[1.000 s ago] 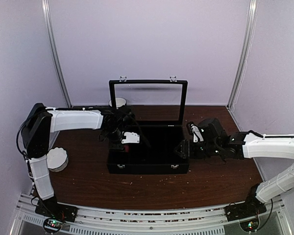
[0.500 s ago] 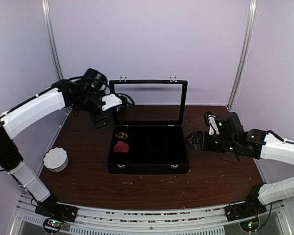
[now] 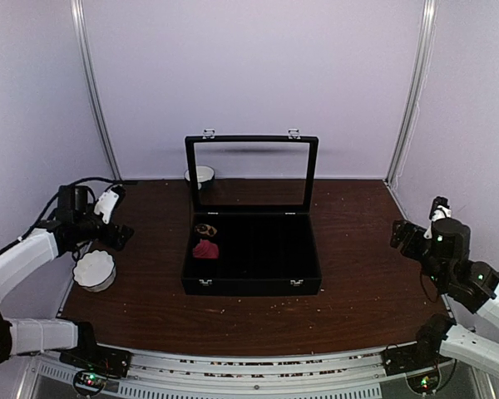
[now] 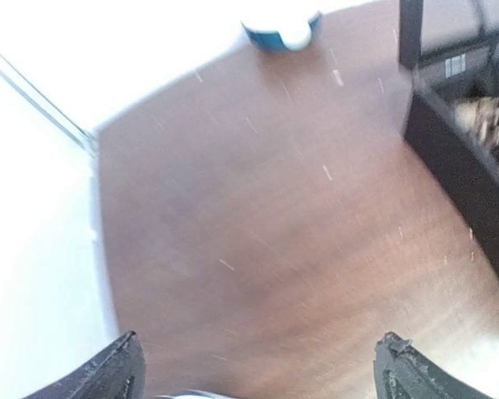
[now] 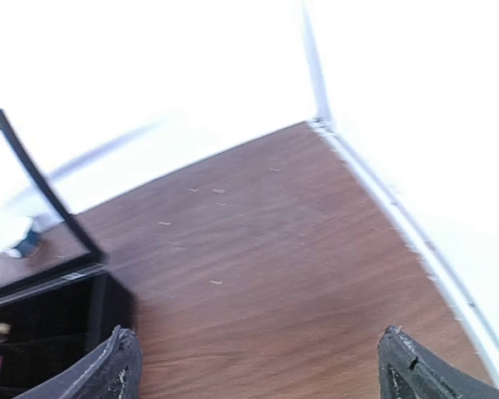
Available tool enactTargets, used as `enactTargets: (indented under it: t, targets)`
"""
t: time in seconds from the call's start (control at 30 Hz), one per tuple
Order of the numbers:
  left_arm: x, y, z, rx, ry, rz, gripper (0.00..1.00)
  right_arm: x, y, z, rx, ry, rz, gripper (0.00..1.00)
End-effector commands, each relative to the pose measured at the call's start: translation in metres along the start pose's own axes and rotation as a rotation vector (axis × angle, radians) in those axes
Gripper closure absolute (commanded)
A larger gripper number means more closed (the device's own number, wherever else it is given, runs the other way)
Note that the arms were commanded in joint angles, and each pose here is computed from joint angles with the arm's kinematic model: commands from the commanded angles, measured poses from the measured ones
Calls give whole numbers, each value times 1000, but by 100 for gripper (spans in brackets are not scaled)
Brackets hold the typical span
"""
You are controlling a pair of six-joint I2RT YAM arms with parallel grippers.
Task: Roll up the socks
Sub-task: Reset both arms
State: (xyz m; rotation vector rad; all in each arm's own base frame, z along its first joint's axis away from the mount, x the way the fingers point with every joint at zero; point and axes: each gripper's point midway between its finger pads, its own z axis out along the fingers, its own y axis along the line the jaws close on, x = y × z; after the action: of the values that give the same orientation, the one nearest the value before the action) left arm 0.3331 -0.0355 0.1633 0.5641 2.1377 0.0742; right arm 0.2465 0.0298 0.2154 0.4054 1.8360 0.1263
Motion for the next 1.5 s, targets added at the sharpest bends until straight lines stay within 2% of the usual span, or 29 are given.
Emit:
enactTargets:
  t: [0.0, 0.13, 0.23, 0.33, 0.5, 0.63, 0.73, 0.8, 0.87, 0.93, 1.07, 1.23, 1.37, 1.4, 1.47]
  targets:
    - [-9, 2, 26, -19, -161, -84, 2, -8, -48, -4, 204, -183, -76, 0]
    - [-14, 14, 30, -102, -250, -65, 2, -3, -77, -9, 344, -299, -169, 0]
    - [-31, 21, 23, -160, -391, -29, 2, 4, -81, -6, 354, -348, -218, 0]
    - [-36, 35, 21, -245, -446, -34, 2, 6, -84, -5, 357, -400, -187, 1]
    - [-34, 39, 45, -241, -414, -51, 2, 10, -95, 4, 379, -452, -180, 0]
    - [-26, 41, 37, -274, -444, -76, 2, 1, -89, 17, 325, -472, -150, 1]
    - [-22, 46, 25, -318, -505, -100, 2, -5, -61, 38, 226, -437, -231, 0]
    - [-11, 52, 30, -331, -493, -137, 2, -8, -49, 53, 220, -419, -290, 0]
    - [-10, 58, 28, -367, -538, -160, 2, -12, -38, 69, 197, -405, -313, 1]
    - [0, 56, 35, -351, -476, -169, 2, -16, -26, 84, 152, -389, -339, 0]
    - [-9, 65, 34, -379, -495, -183, 2, -14, -22, 115, 129, -354, -339, 0]
    - [-6, 69, 34, -396, -477, -201, 2, -14, -28, 144, 111, -234, -308, 1]
    - [-5, 74, 35, -422, -466, -225, 2, -16, -27, 145, 89, -233, -297, 0]
    - [-5, 75, 35, -426, -466, -228, 2, -14, -22, 141, 38, -247, -299, 0]
    - [-4, 75, 35, -428, -464, -229, 2, -4, -18, 122, -51, -342, -325, 0]
